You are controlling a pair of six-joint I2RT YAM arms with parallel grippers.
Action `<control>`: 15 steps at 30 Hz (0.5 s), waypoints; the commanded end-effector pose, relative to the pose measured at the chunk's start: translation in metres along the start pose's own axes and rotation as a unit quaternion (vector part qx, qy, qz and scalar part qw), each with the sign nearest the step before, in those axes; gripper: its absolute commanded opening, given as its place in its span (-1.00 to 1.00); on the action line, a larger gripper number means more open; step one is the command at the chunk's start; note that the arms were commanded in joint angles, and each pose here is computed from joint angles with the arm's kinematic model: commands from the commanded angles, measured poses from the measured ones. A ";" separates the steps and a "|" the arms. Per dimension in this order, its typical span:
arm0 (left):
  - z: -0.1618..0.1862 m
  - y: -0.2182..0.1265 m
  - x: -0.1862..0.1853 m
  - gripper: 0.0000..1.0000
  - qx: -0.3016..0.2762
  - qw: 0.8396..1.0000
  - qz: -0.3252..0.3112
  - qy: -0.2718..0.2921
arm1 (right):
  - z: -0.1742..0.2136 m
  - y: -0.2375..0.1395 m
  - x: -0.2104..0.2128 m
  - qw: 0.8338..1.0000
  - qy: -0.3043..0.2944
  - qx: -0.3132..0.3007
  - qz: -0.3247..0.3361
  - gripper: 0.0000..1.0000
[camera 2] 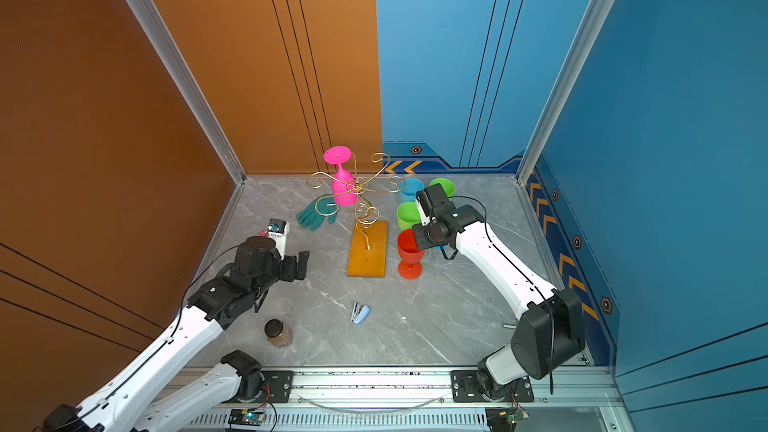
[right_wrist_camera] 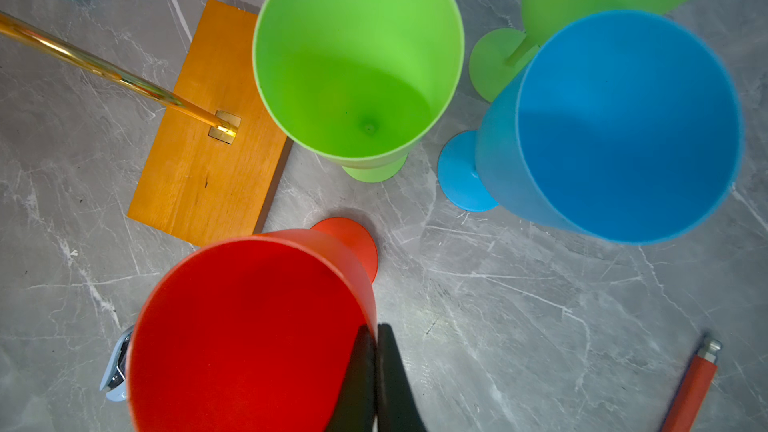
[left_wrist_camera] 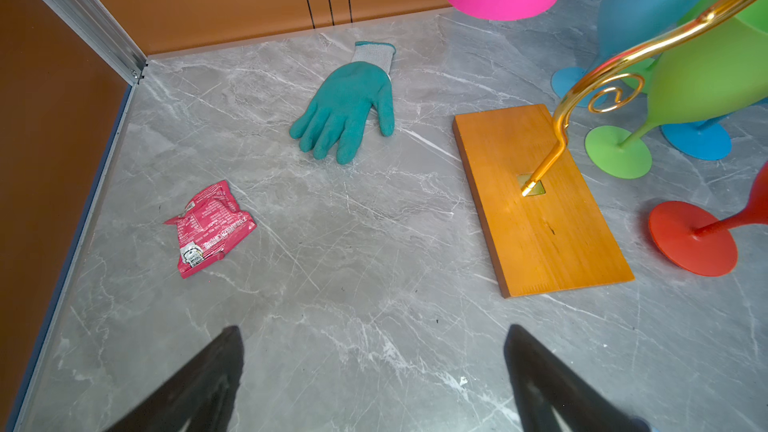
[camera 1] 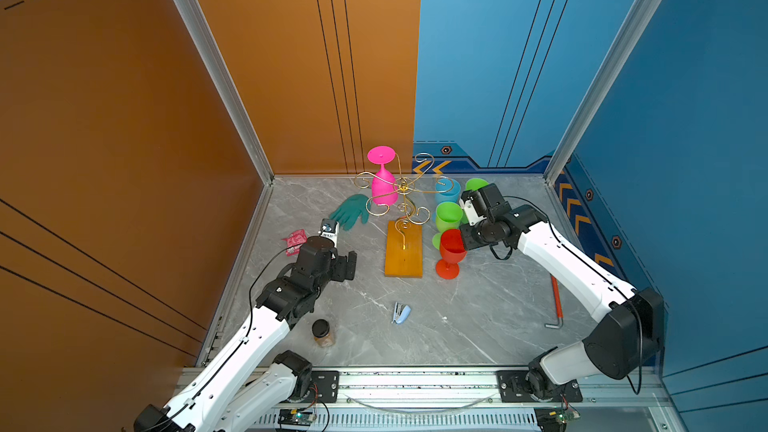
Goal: Take the wine glass off the wine glass rack
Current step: 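Lower the red glass beside the green glasses with the right gripper while the left advances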
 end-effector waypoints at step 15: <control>-0.007 -0.005 0.002 0.96 -0.022 1.000 0.005 -0.015 | -0.002 0.017 0.002 1.000 -0.002 0.012 -0.005 -1.00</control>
Point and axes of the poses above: each gripper's point midway between its finger pads, its own y axis out along the fingers, its own x axis along the line the jaws close on, z = x × y, the point moved 5 cm from there along -y, back along the fingers, and after that the axes turned 3 degrees about y, right-handed, at the moved point
